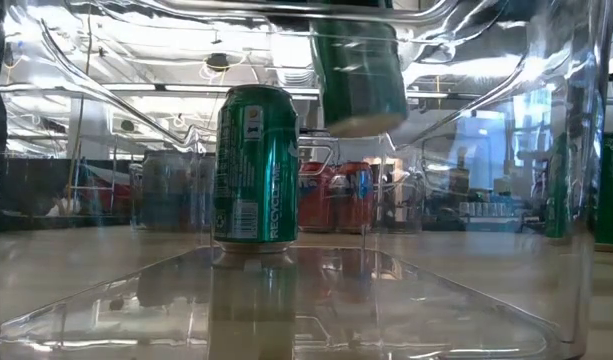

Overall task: Sort soda cans
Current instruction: Put the bottom left green soda can into the bottom transparent bin

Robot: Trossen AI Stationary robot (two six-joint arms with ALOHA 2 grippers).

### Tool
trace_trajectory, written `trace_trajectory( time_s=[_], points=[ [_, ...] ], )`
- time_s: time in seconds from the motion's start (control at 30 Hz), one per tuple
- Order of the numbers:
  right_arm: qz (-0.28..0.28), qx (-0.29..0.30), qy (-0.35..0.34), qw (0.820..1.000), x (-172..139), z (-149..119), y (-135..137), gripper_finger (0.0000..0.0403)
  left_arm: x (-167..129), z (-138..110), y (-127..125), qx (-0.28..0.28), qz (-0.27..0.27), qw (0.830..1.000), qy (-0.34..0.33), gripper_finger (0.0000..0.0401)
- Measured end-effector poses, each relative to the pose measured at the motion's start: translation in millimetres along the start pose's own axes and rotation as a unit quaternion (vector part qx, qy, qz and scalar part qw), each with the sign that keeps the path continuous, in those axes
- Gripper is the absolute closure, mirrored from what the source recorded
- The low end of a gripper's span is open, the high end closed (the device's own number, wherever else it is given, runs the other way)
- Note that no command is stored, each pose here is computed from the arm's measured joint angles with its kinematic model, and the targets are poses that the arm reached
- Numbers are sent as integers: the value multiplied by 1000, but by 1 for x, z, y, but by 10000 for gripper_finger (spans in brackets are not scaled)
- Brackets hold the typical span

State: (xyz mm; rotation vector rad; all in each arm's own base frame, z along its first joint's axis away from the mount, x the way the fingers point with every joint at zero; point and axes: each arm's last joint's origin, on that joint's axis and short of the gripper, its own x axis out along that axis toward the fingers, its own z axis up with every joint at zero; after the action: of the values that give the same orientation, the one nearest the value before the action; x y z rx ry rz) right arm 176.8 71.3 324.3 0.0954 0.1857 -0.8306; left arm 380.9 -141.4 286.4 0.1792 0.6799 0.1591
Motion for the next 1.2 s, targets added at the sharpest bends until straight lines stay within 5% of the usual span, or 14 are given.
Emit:
trace_trajectory(
  time_s=[0.3, 0.93, 1.2],
  points=[
    [-10, -1, -3, 1000, 2, 1, -1, 23, 40, -25, -4, 10, 0, 997, 83, 87],
    [-8, 1, -2, 1000, 2, 1, -1, 23, 49, -42, -5, 1, 7, 996, 91, 43],
    [-6, 2, 0, 1000, 3, 1, -1, 23, 38, -25, -1, 8, 13, 997, 72, 41]
  ],
)
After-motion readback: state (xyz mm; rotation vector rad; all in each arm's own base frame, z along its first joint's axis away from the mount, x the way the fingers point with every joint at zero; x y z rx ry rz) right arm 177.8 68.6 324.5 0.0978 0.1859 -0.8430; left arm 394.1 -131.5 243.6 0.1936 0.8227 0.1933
